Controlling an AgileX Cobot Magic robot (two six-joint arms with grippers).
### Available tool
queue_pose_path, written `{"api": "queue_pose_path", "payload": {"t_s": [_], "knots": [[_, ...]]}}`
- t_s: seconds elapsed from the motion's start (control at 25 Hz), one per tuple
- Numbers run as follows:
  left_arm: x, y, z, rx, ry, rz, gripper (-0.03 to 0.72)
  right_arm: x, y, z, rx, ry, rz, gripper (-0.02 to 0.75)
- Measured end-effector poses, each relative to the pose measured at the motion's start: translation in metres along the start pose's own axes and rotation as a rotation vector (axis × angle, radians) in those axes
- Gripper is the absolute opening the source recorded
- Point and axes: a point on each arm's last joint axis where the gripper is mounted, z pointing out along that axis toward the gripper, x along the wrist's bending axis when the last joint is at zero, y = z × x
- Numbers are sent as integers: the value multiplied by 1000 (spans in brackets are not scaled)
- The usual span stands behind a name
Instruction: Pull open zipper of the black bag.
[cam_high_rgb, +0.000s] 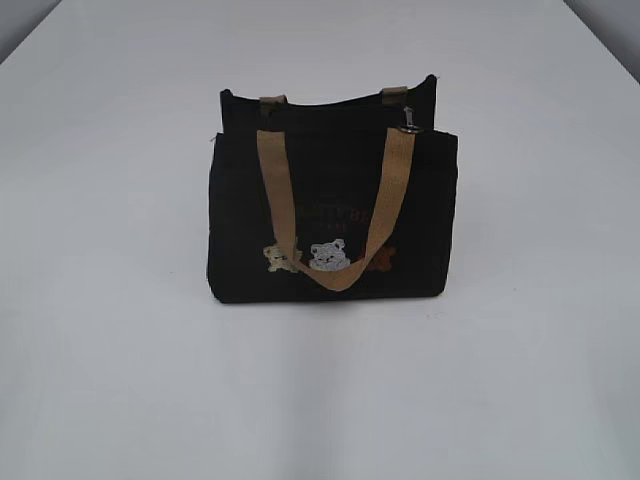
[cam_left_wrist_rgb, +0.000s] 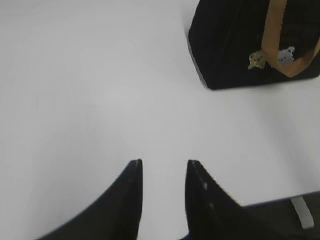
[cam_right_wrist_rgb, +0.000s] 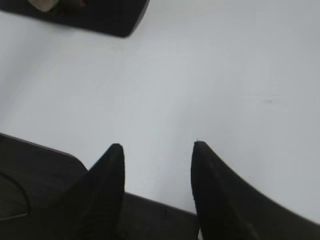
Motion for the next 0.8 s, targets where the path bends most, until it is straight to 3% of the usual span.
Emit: {"api": "queue_pose_path", "payload": {"t_s": [0.24,0.8], "knots": [[4,-20,-22,-164,68,40,225,3,-10,-14,-118,-16,-15,330],[5,-20,-23,-168,76,41,218,3,-10,-14,-121,-14,-15,324]]}}
